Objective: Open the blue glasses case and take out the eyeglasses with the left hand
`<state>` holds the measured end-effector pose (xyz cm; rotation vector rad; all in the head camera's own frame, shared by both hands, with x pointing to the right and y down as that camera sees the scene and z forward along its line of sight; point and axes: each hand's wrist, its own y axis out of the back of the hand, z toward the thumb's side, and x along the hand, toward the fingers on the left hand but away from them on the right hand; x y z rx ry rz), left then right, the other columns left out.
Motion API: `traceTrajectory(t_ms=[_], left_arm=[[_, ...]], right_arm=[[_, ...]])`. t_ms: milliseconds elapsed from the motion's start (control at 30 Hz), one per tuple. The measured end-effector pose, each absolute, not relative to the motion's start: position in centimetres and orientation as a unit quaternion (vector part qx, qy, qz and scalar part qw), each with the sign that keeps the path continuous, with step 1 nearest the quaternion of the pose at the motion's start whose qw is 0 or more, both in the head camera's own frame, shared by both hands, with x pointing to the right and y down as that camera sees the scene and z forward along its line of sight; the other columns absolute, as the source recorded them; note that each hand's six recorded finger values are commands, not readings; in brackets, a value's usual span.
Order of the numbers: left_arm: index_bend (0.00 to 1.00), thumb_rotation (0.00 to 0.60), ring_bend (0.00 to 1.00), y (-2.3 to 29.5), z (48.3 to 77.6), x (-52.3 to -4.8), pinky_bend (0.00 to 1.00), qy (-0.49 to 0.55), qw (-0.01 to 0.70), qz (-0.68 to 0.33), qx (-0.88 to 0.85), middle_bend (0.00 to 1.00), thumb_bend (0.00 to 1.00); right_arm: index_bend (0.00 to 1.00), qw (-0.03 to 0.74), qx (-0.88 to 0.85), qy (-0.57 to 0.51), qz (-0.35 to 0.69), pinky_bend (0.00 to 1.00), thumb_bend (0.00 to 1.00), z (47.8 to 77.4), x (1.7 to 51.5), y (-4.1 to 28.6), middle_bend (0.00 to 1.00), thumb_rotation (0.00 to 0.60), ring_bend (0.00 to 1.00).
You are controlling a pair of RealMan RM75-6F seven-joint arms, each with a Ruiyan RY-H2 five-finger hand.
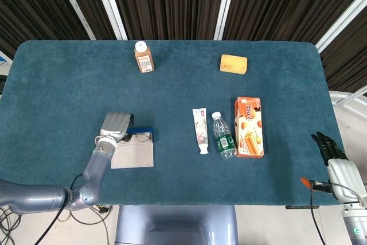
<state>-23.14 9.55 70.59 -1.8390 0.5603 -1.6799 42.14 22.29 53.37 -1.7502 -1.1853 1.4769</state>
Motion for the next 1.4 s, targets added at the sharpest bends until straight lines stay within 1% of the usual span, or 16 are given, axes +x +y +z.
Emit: traceTrajectory(t_ms=[767, 1000, 1400], left_arm=[[0.48, 0.6, 0.92, 9.69, 71.17, -22.98, 1.0, 0.213, 0.28, -0.632, -0.69, 1.0, 0.31], [0.5, 0.6, 0.92, 9.78, 71.28, -23.08, 1.0, 0.213, 0.276, -0.634, -0.691, 1.0, 0.37], [0.52, 0.6, 0.92, 9.62, 71.06, -23.05, 1.0, 0.218, 0.276, -0.63, -0.692, 1.0, 0.39]], right_arm=[[0.0, 0.277, -0.652, -0.442, 0.55, 0.19, 0.16, 53.33, 42.16, 22.28, 0.0, 0.6, 0.0], [0.0, 0.278, -0.652, -0.442, 0.55, 0.19, 0.16, 53.34, 42.13, 22.28, 0.0, 0.6, 0.0], [0.0, 0.278, -0.652, -0.443, 0.549, 0.19, 0.16, 53.3, 42.11, 22.27, 0.0, 0.6, 0.0]])
